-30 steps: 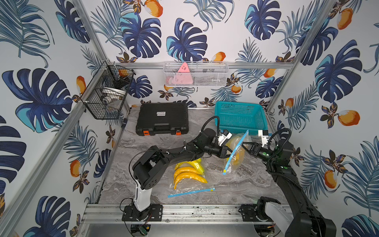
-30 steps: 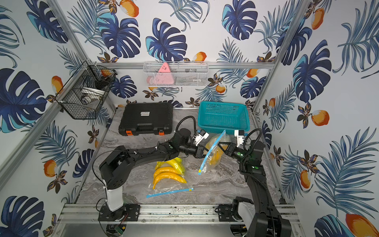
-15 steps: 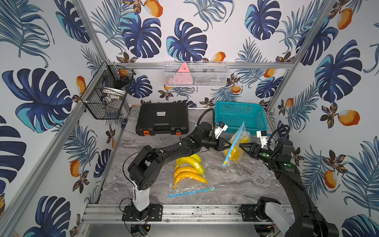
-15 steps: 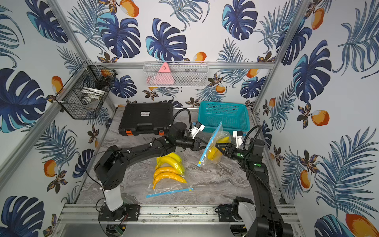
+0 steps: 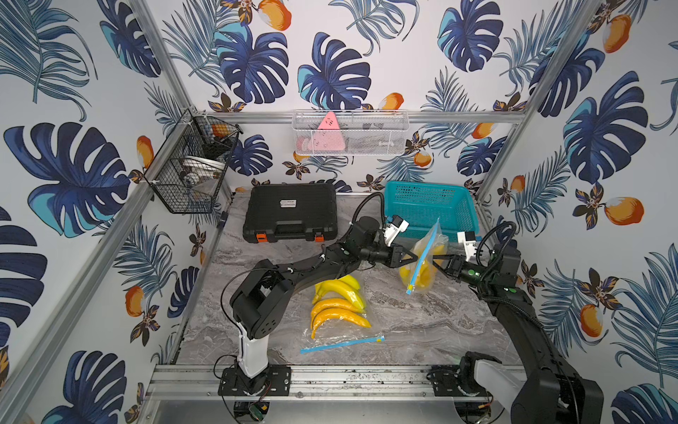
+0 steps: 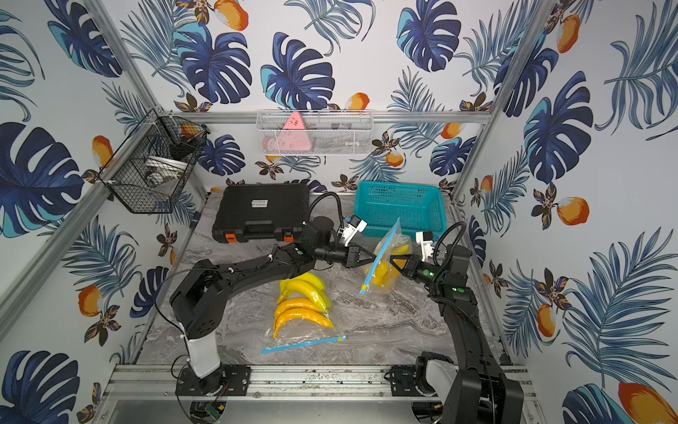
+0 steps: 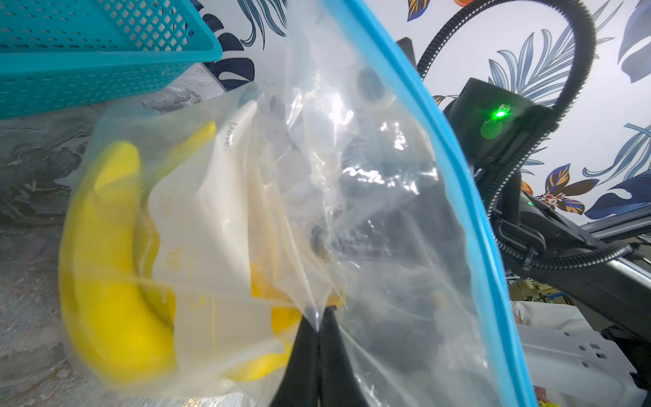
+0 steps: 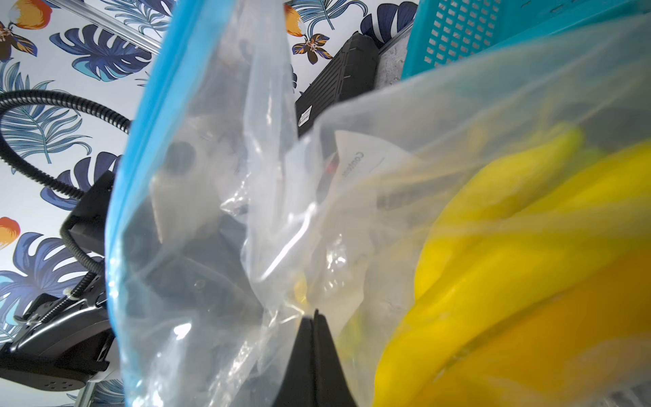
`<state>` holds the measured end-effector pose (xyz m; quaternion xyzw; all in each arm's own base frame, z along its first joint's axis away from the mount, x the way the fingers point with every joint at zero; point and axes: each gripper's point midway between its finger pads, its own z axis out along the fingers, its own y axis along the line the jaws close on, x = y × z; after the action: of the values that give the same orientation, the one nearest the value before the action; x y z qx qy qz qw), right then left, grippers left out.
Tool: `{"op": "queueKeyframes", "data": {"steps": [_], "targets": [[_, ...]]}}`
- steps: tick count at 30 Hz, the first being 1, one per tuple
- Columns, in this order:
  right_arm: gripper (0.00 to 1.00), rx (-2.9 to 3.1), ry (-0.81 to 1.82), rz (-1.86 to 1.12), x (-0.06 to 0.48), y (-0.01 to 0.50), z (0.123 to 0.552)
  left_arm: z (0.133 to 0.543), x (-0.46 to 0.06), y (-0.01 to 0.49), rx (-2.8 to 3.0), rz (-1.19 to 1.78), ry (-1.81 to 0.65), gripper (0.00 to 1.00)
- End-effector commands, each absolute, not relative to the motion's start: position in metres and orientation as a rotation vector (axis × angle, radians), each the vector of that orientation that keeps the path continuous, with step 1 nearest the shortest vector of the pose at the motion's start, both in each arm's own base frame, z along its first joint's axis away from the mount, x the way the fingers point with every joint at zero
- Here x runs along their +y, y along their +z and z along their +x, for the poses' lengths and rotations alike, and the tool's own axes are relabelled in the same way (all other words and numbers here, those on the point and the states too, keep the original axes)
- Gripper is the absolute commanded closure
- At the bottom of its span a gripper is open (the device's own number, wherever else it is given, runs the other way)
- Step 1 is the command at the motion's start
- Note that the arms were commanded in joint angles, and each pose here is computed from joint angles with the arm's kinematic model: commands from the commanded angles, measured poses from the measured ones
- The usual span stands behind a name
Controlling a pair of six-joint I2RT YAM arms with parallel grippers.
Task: Open the zip-top bag and take out the banana
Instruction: Open the zipper of the food storage bag at the center of the board.
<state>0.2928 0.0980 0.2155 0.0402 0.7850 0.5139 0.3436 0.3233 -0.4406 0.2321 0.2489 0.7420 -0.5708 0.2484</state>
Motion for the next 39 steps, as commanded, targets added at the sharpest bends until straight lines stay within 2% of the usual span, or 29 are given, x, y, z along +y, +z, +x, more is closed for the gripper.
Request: {"op": "queueKeyframes", "data": {"steps": [1,11,20,26,29,30,33,34,39], "targets": [[1.0,2.013,1.32,0.052,0.099,0.226,0.291,0.331,-0.437,0.247,1.969,0.717,-1.507,1.0],[1.0,2.021,1.268,0.11,0.094,0.213,0.29,0.398,-0.373,0.278,1.956,0.689,-1.254,1.0],[1.0,2.009,1.203,0.197,0.085,0.189,0.294,0.442,-0.338,0.297,1.915,0.645,-1.152,1.0],[1.0,2.035,1.131,0.283,0.075,0.164,0.297,0.452,-0.342,0.305,1.881,0.696,-1.135,1.0],[1.0,1.99,1.152,0.281,0.075,0.18,0.307,0.444,-0.345,0.306,1.855,0.714,-1.183,1.0],[0.94,1.967,1.16,0.266,0.075,0.189,0.312,0.441,-0.346,0.304,1.852,0.722,-1.195,1.0],[0.53,1.888,1.187,0.231,0.073,0.212,0.327,0.433,-0.347,0.299,1.847,0.734,-1.247,1.0],[0.44,1.866,1.199,0.222,0.072,0.216,0.333,0.43,-0.347,0.298,1.842,0.738,-1.264,1.0],[0.38,1.81,1.337,0.166,0.077,0.229,0.356,0.422,-0.348,0.297,1.843,0.743,-1.28,1.0]]}}
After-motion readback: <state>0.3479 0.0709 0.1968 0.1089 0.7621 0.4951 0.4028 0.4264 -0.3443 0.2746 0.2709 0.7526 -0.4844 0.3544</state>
